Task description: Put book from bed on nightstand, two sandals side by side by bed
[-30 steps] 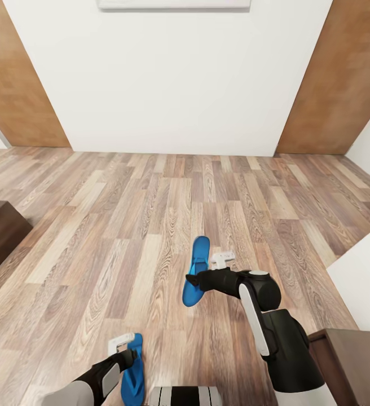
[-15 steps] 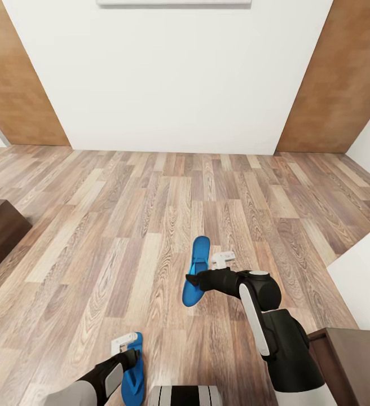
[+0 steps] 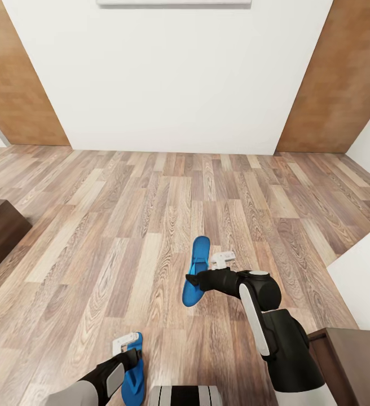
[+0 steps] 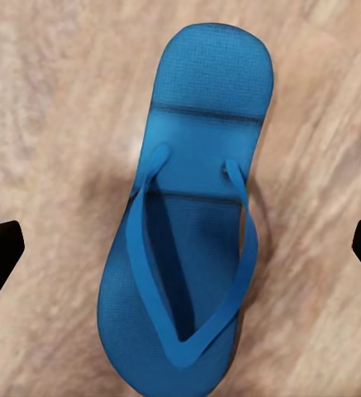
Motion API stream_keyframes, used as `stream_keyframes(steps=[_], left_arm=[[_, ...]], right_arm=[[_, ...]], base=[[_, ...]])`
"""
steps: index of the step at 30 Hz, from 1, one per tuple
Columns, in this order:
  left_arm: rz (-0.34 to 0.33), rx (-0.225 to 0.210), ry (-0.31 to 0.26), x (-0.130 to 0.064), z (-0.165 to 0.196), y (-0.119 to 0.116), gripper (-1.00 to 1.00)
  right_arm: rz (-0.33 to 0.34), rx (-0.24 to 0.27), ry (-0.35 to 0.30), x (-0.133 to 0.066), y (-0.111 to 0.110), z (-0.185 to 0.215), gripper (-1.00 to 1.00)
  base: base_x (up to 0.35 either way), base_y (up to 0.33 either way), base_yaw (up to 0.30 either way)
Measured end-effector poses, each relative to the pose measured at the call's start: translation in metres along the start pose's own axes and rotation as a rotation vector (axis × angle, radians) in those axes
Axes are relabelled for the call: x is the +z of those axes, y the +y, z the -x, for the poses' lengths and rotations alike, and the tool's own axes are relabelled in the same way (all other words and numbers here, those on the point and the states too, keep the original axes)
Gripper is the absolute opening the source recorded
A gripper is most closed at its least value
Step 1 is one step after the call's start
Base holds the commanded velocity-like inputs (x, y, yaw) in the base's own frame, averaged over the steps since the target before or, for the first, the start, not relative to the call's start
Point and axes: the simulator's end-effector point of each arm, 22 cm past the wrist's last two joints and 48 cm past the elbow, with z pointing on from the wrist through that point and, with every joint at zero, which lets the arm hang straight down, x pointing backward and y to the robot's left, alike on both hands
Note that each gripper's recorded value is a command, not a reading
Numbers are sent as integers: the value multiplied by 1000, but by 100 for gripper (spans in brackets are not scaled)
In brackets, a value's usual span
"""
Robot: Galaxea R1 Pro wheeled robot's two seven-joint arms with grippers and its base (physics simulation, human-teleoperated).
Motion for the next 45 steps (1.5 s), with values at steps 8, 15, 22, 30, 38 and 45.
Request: stream_keyframes(steps=[8, 15, 22, 30, 38, 45], left_arm=[[3, 1, 5, 5, 0, 1, 100], [4, 3, -2, 7, 8, 0, 100], [3, 3, -4, 7, 9, 0, 100], [8, 4, 10, 12, 2, 2, 100], [10, 4, 14, 13, 0, 2, 100], [11, 4, 13, 13, 1, 3, 100]], right_arm=[[0, 8, 14, 6, -3, -6, -100], [0, 12, 22, 9, -5, -10, -100], [-1, 13, 21, 9, -6, -10, -100], [-1, 21, 36, 15, -9, -17, -100], [0, 23, 40, 17, -10, -19, -100], [1, 23, 42, 17, -9, -20, -100]], base=[[0, 0, 0], [0, 0, 0], [0, 0, 0], [0, 0, 0], [0, 0, 0], [0, 0, 0]])
